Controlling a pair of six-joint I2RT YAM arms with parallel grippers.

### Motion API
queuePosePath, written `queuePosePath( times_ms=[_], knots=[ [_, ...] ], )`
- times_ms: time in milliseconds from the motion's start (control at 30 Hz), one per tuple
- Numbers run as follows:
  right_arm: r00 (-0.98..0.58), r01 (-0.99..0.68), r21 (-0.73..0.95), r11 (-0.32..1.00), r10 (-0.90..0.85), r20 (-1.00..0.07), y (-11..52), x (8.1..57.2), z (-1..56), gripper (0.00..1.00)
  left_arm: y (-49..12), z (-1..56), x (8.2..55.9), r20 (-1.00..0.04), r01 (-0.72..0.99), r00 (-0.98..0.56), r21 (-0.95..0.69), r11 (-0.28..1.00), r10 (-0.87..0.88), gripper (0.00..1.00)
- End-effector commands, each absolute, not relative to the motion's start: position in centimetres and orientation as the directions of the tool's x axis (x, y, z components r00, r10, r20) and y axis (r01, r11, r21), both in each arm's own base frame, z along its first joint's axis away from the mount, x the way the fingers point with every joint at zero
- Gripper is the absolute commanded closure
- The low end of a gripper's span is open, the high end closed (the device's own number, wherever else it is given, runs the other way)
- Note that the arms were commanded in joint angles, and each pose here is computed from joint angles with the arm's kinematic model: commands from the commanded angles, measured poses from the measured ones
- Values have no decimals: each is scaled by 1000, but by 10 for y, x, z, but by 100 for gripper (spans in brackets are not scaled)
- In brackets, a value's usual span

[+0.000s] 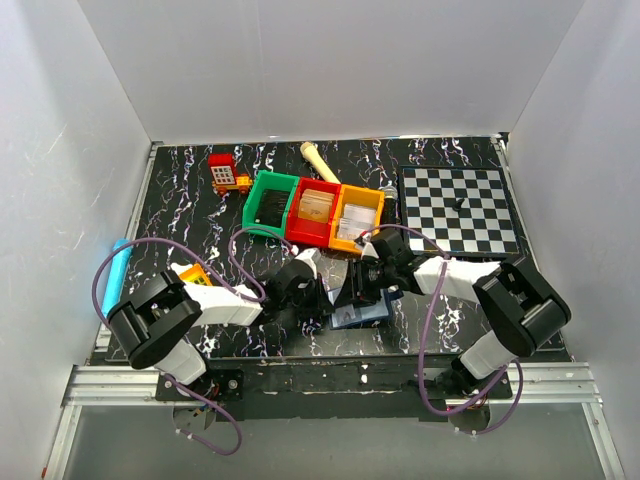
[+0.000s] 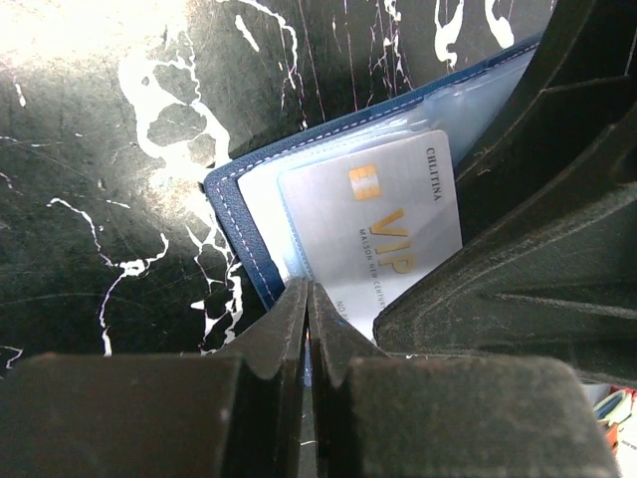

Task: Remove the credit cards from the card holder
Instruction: Remove the credit card from the card holder.

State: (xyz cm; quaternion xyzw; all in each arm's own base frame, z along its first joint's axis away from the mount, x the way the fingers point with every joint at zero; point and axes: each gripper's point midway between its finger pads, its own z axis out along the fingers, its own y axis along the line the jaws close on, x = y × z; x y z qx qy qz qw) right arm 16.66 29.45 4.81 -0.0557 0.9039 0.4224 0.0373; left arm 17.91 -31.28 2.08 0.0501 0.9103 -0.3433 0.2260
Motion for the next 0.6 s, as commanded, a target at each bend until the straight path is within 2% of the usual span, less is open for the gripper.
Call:
queuePosePath(
  times_ms=[0, 567],
  knots=[
    [-979, -194, 782, 592, -67, -191, 301, 177, 75, 59, -295, -9, 162, -361, 184, -932, -527, 829, -22, 100],
    [-977, -198, 760, 619, -63, -204, 288, 176, 79, 60, -294, -23, 160, -318, 160, -948, -495, 854, -7, 100]
  ],
)
